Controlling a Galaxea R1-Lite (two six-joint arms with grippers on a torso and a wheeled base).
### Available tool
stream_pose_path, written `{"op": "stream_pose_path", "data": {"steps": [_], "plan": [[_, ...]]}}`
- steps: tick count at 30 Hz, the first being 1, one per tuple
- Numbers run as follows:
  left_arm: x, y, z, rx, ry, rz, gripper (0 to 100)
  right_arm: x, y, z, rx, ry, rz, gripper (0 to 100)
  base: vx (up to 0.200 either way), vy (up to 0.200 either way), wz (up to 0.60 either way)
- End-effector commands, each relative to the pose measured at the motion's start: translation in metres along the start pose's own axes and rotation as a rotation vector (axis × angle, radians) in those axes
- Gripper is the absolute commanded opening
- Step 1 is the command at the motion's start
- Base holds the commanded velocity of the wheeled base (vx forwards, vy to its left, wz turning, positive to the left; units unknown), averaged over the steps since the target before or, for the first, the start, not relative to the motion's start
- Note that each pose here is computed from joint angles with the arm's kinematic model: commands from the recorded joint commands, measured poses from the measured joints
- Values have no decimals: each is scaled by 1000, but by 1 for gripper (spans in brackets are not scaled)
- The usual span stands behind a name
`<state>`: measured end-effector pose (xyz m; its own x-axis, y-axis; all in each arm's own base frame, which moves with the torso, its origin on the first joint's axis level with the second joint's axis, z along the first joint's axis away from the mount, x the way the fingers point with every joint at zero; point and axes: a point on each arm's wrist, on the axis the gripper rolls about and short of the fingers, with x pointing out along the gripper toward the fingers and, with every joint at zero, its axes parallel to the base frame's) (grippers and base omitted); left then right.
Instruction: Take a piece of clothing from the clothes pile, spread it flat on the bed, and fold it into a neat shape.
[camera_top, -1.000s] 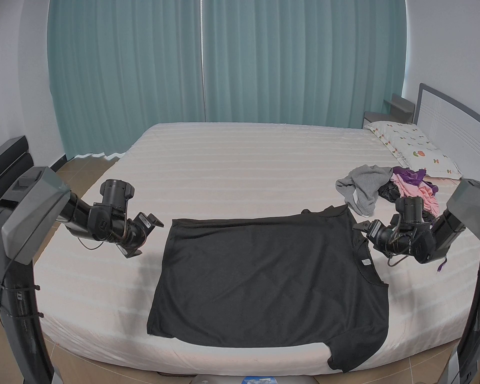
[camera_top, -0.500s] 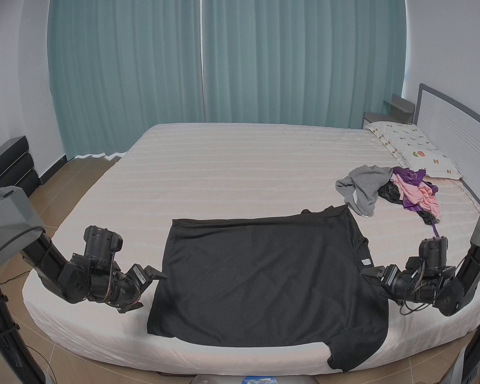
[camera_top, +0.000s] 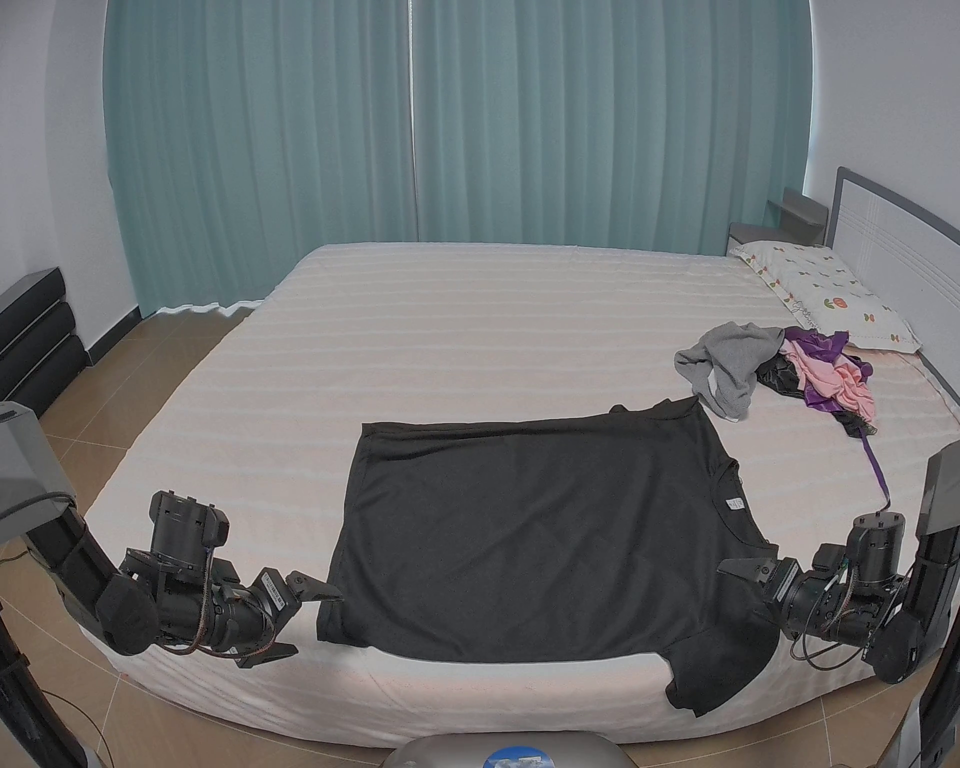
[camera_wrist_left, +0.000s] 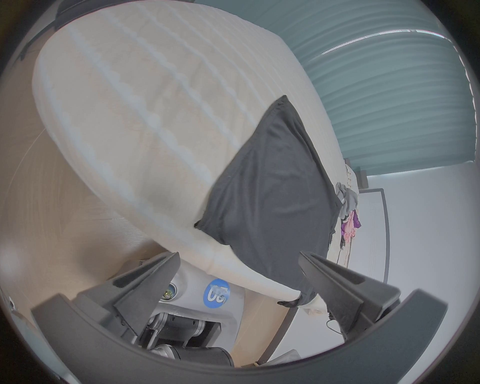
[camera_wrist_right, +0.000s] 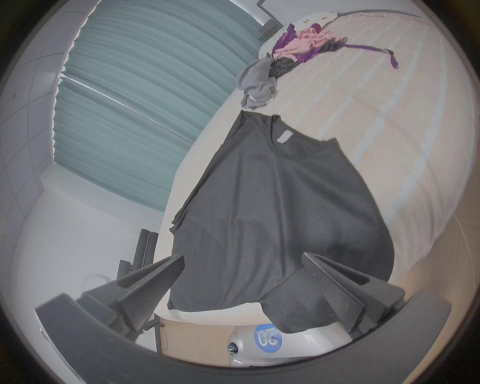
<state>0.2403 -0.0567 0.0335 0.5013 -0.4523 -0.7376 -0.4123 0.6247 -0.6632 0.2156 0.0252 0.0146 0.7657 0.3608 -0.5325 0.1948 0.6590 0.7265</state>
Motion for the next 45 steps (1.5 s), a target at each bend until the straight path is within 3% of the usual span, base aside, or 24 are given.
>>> {"op": "stream_pose_path", "data": {"steps": [1,21,26,30,34,40,45], "plan": [[0,0,-2,-10,7,-3,100,5,-12,-12,33,61,-61,100,0,0,0],[0,-2,-2,-31,3,-10,100,-4,0,-5,51,15,-5,100,0,-180,0],[-6,-1,6,-33,-70,6,100,-3,1,-7,47,25,-3,100,0,0,0],[-7,7,11,-27,-151,77,100,-3,1,-7,48,26,-4,100,0,0,0],[-3,18,13,17,-146,131,100,-3,0,-7,48,27,-5,100,0,0,0],[17,33,18,-2,-173,252,100,-2,-1,-8,50,30,-10,100,0,0,0],[30,37,23,2,-212,260,100,-2,-1,-8,50,30,-10,100,0,0,0]]}}
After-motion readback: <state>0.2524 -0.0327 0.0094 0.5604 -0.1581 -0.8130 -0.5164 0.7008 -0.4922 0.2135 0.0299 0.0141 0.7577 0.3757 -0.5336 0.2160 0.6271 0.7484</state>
